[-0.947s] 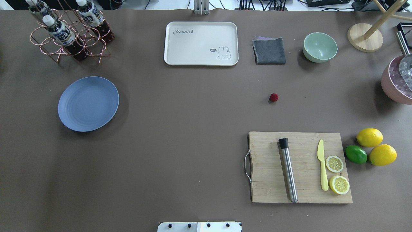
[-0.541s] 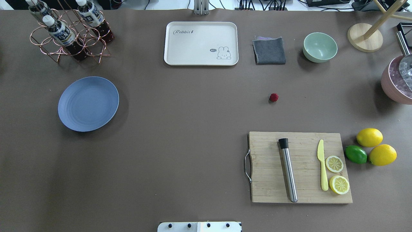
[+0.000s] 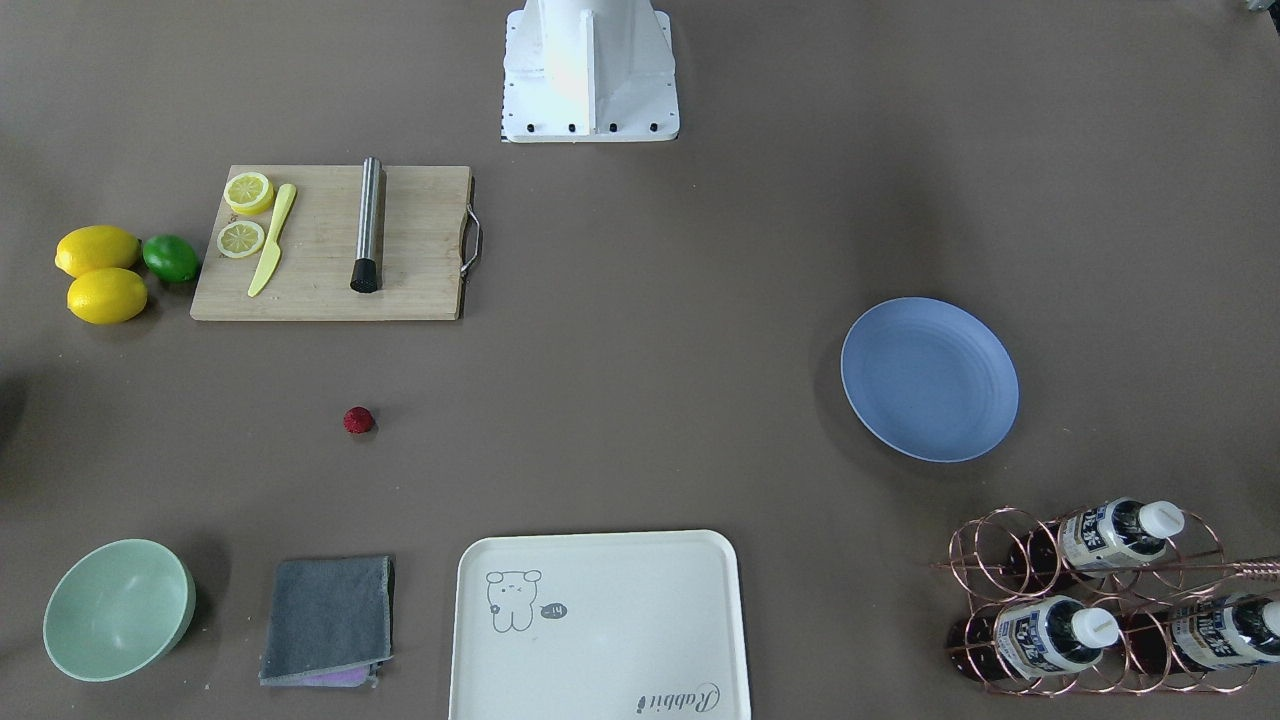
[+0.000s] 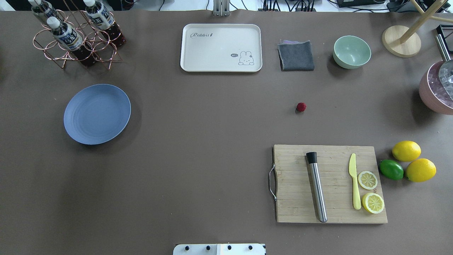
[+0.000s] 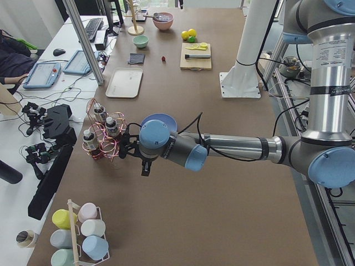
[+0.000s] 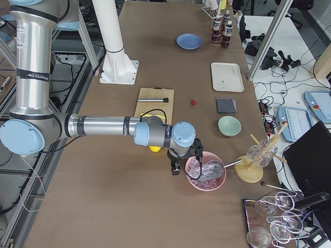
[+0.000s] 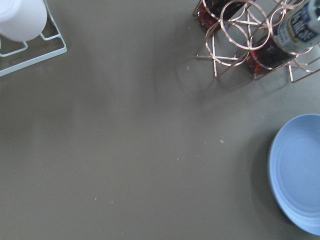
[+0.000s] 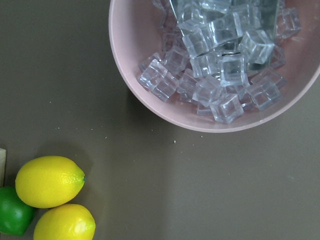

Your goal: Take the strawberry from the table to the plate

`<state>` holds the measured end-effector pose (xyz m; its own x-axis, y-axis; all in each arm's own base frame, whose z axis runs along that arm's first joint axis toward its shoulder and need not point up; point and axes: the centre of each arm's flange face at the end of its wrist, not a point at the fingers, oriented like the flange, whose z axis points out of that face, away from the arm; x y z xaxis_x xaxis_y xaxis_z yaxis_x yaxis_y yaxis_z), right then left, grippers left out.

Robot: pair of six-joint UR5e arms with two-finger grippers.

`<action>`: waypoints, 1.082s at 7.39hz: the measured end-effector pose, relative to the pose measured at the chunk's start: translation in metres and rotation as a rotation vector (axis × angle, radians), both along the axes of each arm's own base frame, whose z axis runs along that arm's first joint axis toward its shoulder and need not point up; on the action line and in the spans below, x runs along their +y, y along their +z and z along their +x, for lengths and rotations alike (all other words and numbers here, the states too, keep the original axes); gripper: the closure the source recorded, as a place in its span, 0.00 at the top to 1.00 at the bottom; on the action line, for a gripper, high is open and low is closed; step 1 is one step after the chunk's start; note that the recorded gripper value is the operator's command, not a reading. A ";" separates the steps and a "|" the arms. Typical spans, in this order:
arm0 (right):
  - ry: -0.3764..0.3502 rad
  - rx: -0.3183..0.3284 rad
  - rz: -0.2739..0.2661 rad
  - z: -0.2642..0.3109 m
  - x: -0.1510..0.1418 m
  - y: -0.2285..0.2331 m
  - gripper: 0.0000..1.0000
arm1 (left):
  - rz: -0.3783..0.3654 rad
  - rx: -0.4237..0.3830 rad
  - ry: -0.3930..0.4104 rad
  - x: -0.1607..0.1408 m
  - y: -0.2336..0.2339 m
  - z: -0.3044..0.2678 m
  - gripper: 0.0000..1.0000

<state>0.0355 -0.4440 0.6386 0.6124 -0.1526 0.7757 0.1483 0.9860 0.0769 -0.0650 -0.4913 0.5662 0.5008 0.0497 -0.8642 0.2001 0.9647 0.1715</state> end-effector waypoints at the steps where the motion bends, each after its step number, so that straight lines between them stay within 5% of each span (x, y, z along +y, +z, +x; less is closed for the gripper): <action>1: 0.001 -0.007 0.063 0.000 -0.003 -0.016 1.00 | 0.005 0.012 -0.012 -0.004 -0.006 0.001 0.99; 3: 0.033 0.036 0.206 0.003 -0.015 -0.053 0.99 | 0.018 0.030 -0.018 -0.010 -0.016 0.013 0.99; 5: 0.106 0.087 0.212 -0.009 -0.033 -0.087 0.99 | 0.056 -0.007 0.042 -0.022 -0.018 0.063 0.99; 8: 0.133 0.119 0.150 -0.086 -0.059 -0.126 0.99 | 0.044 -0.048 0.102 -0.041 -0.013 0.164 0.98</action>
